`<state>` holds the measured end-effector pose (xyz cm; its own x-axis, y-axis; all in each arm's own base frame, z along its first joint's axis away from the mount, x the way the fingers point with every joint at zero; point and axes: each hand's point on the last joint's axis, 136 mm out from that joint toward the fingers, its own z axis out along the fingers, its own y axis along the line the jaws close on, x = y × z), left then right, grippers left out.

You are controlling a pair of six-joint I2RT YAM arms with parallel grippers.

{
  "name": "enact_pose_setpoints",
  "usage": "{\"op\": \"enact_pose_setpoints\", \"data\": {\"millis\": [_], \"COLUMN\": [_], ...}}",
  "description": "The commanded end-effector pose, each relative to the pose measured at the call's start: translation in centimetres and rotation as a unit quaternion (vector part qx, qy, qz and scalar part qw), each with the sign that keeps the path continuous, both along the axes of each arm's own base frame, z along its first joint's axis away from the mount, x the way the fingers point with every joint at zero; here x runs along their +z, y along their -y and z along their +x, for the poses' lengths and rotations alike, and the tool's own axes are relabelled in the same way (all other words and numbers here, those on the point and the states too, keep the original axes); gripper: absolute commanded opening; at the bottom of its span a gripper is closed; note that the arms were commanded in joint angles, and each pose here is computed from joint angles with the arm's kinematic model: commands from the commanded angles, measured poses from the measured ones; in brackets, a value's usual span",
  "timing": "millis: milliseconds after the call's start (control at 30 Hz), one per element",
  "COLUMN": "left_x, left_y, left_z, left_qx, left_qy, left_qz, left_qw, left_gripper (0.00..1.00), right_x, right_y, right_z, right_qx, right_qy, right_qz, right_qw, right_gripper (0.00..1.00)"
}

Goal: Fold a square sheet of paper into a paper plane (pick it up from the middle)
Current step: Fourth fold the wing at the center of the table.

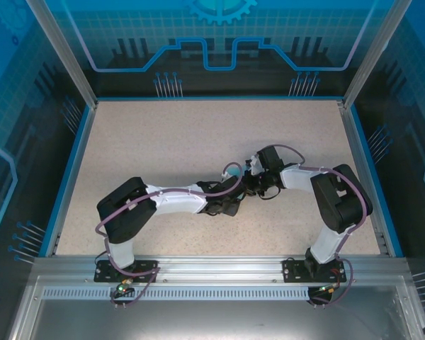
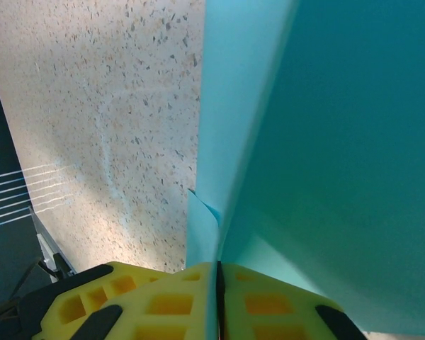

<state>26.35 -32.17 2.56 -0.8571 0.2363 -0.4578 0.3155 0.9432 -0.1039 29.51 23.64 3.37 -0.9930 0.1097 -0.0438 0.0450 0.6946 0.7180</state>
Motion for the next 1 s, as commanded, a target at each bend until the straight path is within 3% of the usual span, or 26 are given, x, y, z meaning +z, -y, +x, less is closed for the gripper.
{"op": "enact_pose_setpoints", "data": {"millis": [0, 967], "left_x": [0.58, 0.13], "left_y": [0.15, -0.41], "left_z": [1.15, 0.93], "left_qx": [0.025, 0.027], "left_qy": [0.028, 0.046], "left_qz": [0.013, 0.036], "left_qw": [0.999, 0.998], "left_gripper": [0.44, 0.12], "right_x": [1.61, 2.05], "right_y": [-0.54, -0.37], "right_z": [0.16, -0.14], "right_qx": [0.002, -0.002], "right_qy": [-0.003, -0.012], "right_qz": [0.019, 0.016], "right_qw": [1.0, 1.0], "right_gripper": [0.11, 0.18]}}
